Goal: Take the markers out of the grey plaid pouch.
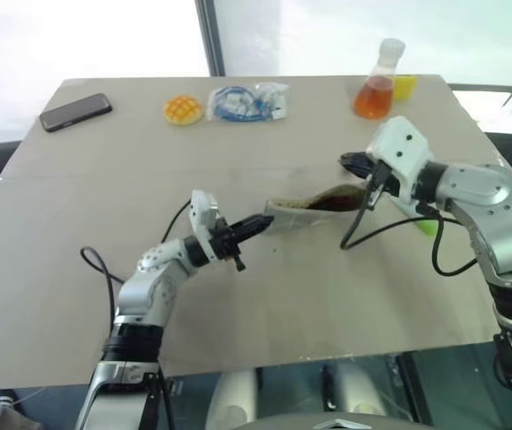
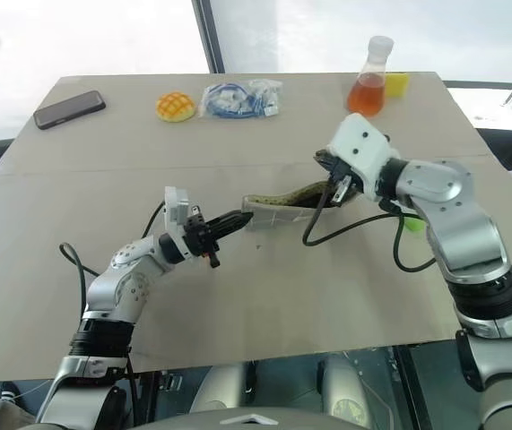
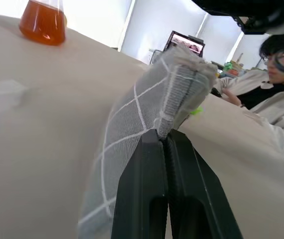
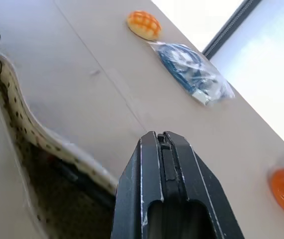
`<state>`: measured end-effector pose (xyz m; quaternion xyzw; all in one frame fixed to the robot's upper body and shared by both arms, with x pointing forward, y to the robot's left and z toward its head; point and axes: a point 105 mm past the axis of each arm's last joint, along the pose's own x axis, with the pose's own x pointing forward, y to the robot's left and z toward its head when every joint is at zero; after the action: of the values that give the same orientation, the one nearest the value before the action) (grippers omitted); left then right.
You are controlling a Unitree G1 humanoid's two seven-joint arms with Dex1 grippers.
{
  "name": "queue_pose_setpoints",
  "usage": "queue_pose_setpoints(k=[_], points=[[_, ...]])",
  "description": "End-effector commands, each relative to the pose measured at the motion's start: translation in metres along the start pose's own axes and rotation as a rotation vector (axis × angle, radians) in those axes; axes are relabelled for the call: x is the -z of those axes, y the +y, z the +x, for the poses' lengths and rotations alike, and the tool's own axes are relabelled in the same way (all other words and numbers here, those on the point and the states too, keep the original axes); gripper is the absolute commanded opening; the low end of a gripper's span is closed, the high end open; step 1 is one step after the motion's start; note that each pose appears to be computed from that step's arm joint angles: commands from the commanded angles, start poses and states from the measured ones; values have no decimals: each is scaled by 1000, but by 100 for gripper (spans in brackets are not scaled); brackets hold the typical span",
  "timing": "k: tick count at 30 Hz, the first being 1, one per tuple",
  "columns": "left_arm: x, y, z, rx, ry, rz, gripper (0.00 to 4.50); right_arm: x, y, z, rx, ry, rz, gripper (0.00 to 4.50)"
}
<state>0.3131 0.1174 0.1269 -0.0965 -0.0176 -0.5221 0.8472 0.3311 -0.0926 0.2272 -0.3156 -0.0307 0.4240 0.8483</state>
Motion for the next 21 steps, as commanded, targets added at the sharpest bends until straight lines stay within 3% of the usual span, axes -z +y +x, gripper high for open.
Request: queue_pose_setpoints(k=[1, 2, 5, 8, 19, 20, 21], points=[[-11, -9, 3, 20, -47, 29, 0, 1, 11, 4, -89, 19, -44, 4], [-11, -9, 3, 15, -48, 27, 0, 1, 13, 5, -96, 14, -44, 4], [-12, -6, 1, -20, -64, 15, 0, -9, 17, 2, -105, -26, -21, 84], [-14, -5, 0, -31, -71, 17, 0, -7, 16, -4, -85, -24, 13, 223], [-15, -4, 0, -11, -66, 23, 0, 27, 19, 3, -46, 55, 117, 223], [-15, -5, 0, -5, -62, 24, 0, 30, 19, 4, -44, 61, 127, 173], [-14, -6, 0, 4, -56, 27, 0, 32, 19, 6, -49, 65, 159, 151]])
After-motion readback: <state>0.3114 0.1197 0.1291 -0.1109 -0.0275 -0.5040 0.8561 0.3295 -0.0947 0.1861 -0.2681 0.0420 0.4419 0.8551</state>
